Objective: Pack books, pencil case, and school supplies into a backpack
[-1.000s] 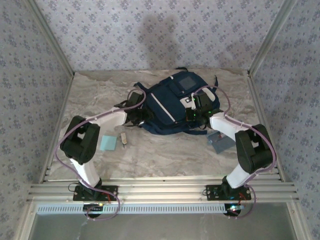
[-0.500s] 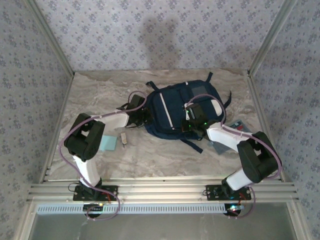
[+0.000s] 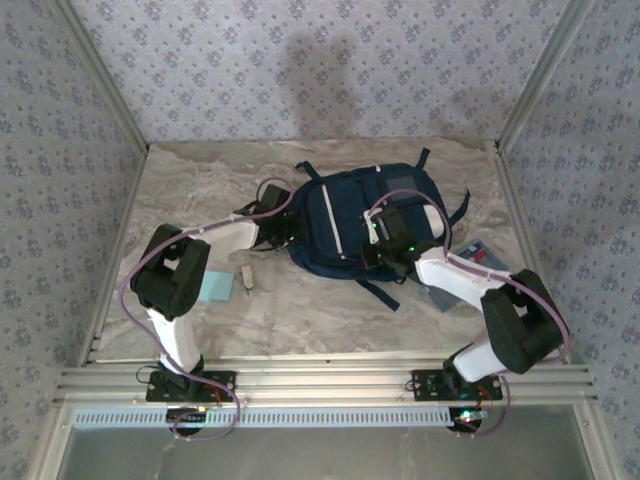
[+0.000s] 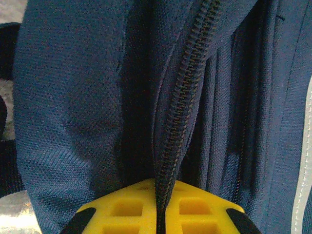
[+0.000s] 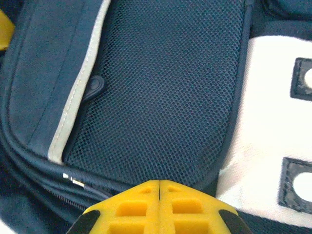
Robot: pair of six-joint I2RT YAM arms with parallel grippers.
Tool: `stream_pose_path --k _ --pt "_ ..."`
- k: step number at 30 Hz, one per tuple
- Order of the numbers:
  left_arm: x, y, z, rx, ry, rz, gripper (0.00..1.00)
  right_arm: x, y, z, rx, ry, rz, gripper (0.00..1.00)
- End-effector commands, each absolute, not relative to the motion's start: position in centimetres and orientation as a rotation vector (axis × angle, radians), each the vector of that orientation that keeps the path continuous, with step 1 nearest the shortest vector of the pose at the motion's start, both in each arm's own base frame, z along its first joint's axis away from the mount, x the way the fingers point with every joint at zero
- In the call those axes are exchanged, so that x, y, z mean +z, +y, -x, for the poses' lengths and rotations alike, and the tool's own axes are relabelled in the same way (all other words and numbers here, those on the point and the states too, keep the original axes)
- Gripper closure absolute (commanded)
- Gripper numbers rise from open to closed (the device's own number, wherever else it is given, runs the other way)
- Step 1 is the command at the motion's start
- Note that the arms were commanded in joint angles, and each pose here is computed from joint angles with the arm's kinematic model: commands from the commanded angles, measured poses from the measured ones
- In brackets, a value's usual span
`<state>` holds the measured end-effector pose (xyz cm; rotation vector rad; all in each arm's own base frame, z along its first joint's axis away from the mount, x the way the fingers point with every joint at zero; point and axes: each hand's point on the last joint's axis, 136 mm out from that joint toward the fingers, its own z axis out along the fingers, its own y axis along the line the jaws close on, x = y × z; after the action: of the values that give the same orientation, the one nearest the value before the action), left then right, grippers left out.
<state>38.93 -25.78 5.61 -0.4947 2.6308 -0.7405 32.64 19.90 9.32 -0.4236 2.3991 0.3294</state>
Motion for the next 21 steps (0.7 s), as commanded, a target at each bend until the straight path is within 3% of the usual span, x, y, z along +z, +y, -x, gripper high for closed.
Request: stream_pose_path --k 1,7,12,15,18,21 --pt "7.8 -28.6 -39.9 -0.873 2.596 0.391 0.91 10.8 21.5 -30.6 0.408 2.37 0.563 1.0" --pt "7.1 -29.0 -40.0 -0.905 2.6 0.425 0.88 10.8 25.7 -30.0 0.438 2.295 0.735 1.0" --pt "7.6 -28.7 -40.1 -0.895 2.587 0.426 0.75 10.0 28.6 -30.4 0.435 2.302 0.8 0.9" --pt "8.1 -28.5 -40.2 -0.894 2.582 0.422 0.66 10.6 29.0 -30.8 0.488 2.308 0.746 0.76" --pt "8.9 -28.3 -40.1 -0.892 2.573 0.402 0.56 11.3 28.2 -31.4 0.533 2.342 0.644 0.53" --pt "10.3 -28.2 -39.7 -0.878 2.569 0.336 0.52 12.4 26.5 -31.8 0.551 2.365 0.527 0.45"
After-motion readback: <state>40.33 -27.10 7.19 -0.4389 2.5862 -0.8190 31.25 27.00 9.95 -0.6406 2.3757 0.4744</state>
